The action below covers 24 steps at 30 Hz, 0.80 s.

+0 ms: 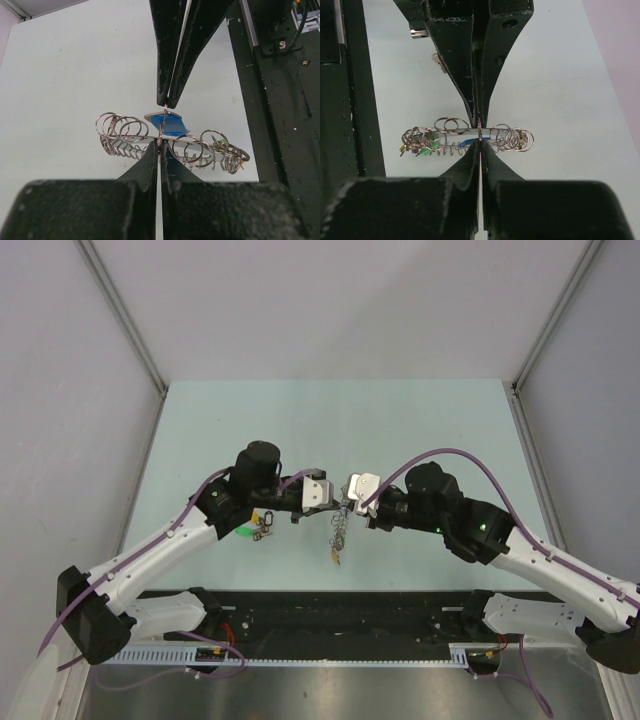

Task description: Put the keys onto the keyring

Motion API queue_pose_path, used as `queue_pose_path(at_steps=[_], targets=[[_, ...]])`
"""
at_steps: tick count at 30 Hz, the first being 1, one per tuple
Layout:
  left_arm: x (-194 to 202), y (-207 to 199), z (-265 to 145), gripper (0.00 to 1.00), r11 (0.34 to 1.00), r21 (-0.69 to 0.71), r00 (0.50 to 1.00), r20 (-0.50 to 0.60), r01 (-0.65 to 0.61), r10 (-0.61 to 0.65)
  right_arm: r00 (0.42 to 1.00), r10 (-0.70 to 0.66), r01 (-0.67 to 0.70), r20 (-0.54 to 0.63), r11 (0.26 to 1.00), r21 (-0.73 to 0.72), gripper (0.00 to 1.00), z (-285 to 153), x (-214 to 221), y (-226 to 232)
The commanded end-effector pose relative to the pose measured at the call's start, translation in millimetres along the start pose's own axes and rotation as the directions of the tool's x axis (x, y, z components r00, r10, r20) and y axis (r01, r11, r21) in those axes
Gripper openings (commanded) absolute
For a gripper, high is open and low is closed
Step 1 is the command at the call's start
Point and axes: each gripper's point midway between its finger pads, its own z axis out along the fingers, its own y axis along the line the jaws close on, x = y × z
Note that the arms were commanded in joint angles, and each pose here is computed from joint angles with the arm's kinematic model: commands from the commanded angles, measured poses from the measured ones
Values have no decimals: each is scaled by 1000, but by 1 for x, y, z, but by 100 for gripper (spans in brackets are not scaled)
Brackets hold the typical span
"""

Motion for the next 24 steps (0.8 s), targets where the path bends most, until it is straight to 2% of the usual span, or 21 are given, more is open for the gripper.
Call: queue_pose_path(at_steps=[1, 24], targets=[[-18, 5, -1, 0, 999, -15, 997, 53, -51, 52, 998, -15, 12, 57, 998, 54, 0, -9, -22, -15], [-16, 6, -1, 0, 999, -20, 998, 48, -47, 48, 998, -9, 7, 63, 999, 32, 0, -8, -22, -11]])
